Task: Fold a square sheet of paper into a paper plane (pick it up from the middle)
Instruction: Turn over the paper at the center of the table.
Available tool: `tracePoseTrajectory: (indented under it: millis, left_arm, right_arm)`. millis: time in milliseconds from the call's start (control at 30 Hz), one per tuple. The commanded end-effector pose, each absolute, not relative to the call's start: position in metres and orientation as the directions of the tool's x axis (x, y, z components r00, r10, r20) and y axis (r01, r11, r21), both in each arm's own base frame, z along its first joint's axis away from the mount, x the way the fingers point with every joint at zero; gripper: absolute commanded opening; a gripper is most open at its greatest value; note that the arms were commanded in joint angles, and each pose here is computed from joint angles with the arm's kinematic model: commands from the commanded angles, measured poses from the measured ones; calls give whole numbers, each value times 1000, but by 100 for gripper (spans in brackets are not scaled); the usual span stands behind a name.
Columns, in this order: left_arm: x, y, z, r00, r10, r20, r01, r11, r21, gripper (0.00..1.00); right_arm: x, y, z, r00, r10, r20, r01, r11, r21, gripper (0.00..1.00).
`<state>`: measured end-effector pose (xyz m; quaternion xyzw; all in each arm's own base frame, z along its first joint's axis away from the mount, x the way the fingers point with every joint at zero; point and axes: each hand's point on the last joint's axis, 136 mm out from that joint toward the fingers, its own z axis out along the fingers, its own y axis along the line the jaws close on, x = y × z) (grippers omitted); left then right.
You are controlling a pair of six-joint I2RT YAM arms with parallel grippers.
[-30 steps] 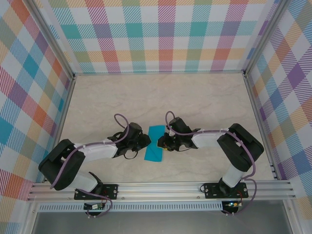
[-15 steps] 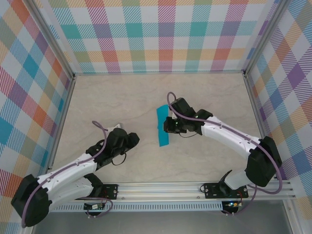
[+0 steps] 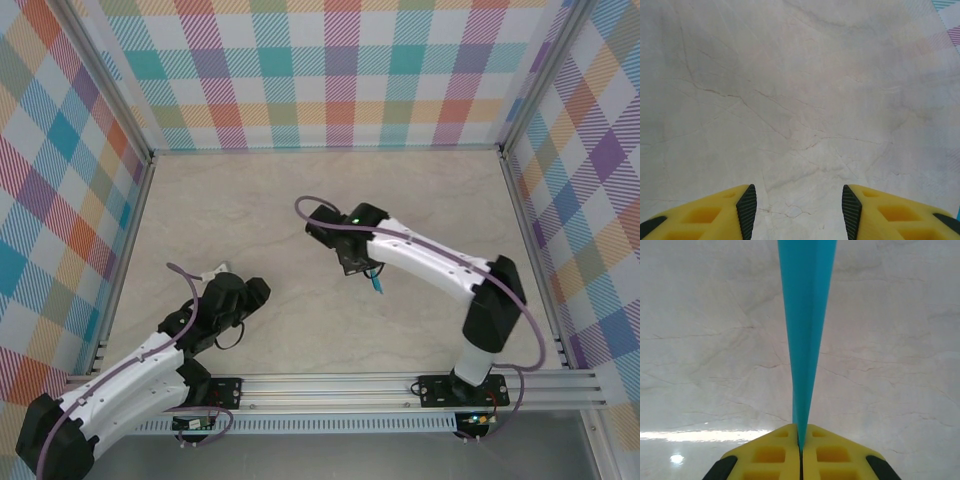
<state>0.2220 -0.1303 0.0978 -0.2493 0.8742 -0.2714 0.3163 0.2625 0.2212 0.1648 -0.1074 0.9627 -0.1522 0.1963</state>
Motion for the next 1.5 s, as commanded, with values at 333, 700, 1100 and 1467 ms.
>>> tracePoseTrajectory:
  millis: [333, 700, 1100, 1467]
  left_arm:
    - [206, -94, 92, -599, -673, -433, -356, 709, -609, 53]
    - [205, -99, 94, -606, -684, -406, -340, 684, -645, 54]
    - [217, -144, 93, -729, -596, -337, -259, 696, -670, 55]
    - [229, -169, 91, -790, -534, -300, -235, 716, -657, 56]
  right_arm:
    - [233, 295, 56, -955, -284, -91, -250, 929, -274, 12]
    - [219, 334, 95, -965, -198, -173, -236, 943, 234, 53]
    - [215, 306, 64, -999, 31, -12, 16, 764, 645, 25]
    - [216, 309, 13, -981, 174, 86, 192, 787, 587, 22]
